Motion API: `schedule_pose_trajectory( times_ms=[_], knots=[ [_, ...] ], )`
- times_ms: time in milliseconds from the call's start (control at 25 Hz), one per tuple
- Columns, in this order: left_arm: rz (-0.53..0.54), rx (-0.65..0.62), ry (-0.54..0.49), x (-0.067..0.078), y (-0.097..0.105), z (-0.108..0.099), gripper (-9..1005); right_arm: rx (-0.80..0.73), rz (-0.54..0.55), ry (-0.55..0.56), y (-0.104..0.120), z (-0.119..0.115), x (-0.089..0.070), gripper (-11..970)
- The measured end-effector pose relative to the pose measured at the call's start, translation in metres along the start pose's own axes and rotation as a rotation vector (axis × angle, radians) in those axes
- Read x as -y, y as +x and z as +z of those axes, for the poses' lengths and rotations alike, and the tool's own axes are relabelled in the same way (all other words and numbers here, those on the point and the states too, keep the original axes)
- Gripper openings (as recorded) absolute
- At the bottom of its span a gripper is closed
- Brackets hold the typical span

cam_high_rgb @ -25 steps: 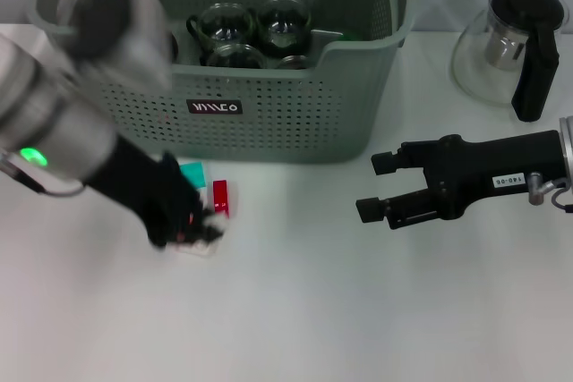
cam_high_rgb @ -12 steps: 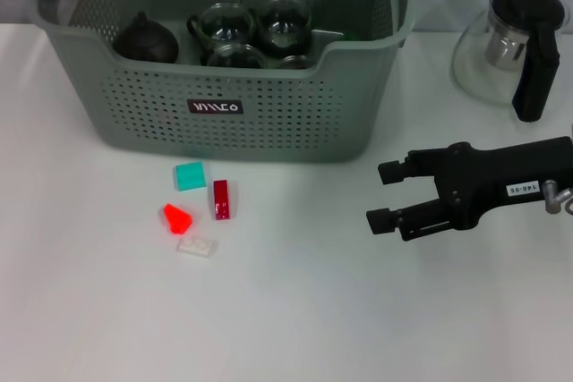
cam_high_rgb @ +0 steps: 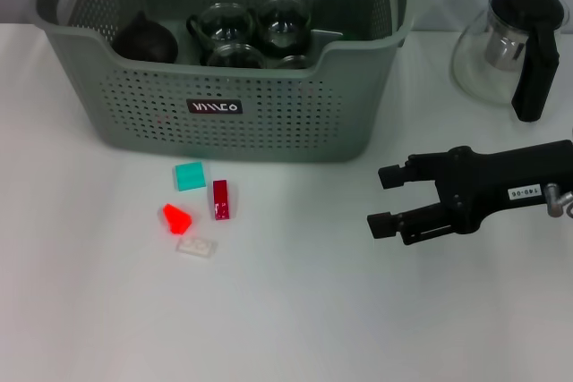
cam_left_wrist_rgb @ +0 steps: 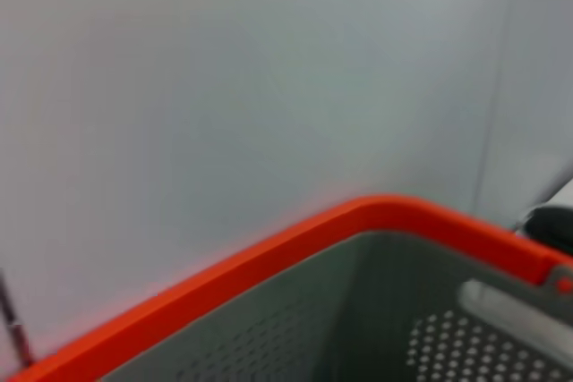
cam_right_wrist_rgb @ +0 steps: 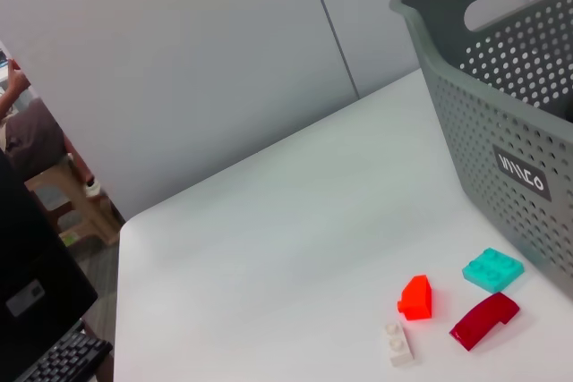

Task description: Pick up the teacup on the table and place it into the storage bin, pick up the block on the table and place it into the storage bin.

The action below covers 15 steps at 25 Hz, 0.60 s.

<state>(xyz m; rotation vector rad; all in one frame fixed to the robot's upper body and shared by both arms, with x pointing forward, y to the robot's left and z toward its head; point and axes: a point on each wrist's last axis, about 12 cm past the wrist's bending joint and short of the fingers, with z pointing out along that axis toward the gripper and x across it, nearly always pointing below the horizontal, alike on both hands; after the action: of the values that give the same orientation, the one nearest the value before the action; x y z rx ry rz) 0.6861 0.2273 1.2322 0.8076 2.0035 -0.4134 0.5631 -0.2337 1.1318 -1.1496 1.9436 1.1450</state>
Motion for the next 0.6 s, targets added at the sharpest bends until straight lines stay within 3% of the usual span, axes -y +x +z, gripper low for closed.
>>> schedule_pose_trajectory(
  times_ms=[280,440,600],
  knots=[
    [-0.001,-0.004,-0.023,-0.003,0.006,-0.004,225,0.001,0.004,-0.001,0.001,0.0,0.0,945],
    [0.019,0.012,0.006,-0.002,0.003,-0.023,403,0.001,0.005,-0.001,0.002,-0.001,0.0,945],
    [0.068,0.031,0.147,0.015,0.0,-0.057,585,0.003,0.0,0.005,0.002,-0.002,0.0,946]
  ],
)
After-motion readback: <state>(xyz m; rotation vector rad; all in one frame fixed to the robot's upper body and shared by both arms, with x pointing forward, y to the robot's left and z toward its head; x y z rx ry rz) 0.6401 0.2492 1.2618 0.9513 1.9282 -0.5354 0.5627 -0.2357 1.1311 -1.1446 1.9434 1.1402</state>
